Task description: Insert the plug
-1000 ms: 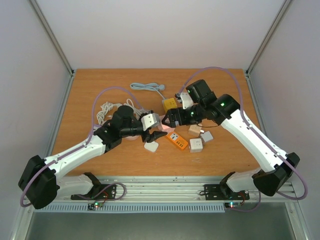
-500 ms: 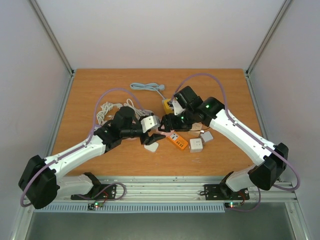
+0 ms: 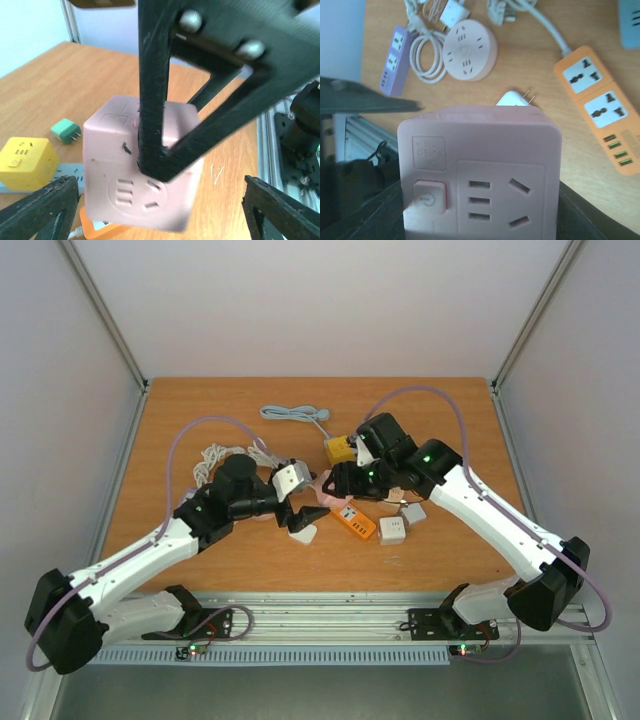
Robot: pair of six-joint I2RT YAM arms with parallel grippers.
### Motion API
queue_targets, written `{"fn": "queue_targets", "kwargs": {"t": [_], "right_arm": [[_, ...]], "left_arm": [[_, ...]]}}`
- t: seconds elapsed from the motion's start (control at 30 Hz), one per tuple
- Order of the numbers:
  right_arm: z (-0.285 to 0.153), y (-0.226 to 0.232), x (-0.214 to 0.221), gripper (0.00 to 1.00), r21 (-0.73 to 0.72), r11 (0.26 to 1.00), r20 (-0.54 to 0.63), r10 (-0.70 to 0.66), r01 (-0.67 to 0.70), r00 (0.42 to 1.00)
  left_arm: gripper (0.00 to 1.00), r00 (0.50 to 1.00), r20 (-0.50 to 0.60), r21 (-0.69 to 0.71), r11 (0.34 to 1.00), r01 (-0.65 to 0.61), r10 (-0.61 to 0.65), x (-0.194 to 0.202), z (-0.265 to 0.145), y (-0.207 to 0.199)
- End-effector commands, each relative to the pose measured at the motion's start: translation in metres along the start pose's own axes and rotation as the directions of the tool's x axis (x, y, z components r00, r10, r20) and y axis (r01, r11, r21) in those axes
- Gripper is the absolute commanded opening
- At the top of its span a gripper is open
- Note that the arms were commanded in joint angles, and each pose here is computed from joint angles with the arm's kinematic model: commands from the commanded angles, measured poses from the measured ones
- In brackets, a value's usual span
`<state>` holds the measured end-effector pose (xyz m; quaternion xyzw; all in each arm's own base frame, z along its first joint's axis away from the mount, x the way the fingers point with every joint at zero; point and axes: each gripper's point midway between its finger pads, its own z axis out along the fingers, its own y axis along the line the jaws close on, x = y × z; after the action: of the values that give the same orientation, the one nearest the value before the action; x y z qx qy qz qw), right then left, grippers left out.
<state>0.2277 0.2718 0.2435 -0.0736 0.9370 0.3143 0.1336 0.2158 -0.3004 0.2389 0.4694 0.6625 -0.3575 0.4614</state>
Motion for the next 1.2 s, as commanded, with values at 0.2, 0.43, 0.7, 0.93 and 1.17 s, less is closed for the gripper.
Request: {"fn": "queue_targets", "kwargs": {"t": [0.2, 0.43, 0.7, 0.93, 1.17], "right_arm": [[-0.027, -0.029, -0.029, 0.40, 0.092, 0.992, 0.147, -0.102, 0.089, 0.984], [-0.017, -0.063, -0.048, 0.40, 0.142, 0.973, 0.153, -0.203, 0.182, 0.967], [0.020, -0.111, -0.066, 0.40, 0.219, 0.948, 0.132, -0.263, 0.230, 0.956], [0.052, -0.126, -0.086, 0.40, 0.256, 0.925, 0.120, -0.318, 0.280, 0.940], [0.081, -0.135, -0.104, 0.40, 0.241, 0.921, 0.067, -0.331, 0.307, 0.941]], "left_arm": [[0.98, 0.964, 0.252, -0.278, 0.947, 0.159, -0.087, -0.057, -0.059, 0.027], [1.00, 0.901, 0.372, -0.446, 0.808, 0.385, -0.224, -0.056, -0.112, 0.048], [0.99, 0.888, 0.345, -0.490, 0.748, 0.448, -0.305, -0.043, -0.135, 0.044], [0.99, 0.911, 0.301, -0.598, 0.688, 0.411, -0.283, -0.042, -0.156, 0.053], [0.99, 0.892, 0.305, -0.615, 0.645, 0.453, -0.335, -0.034, -0.164, 0.053]]}}
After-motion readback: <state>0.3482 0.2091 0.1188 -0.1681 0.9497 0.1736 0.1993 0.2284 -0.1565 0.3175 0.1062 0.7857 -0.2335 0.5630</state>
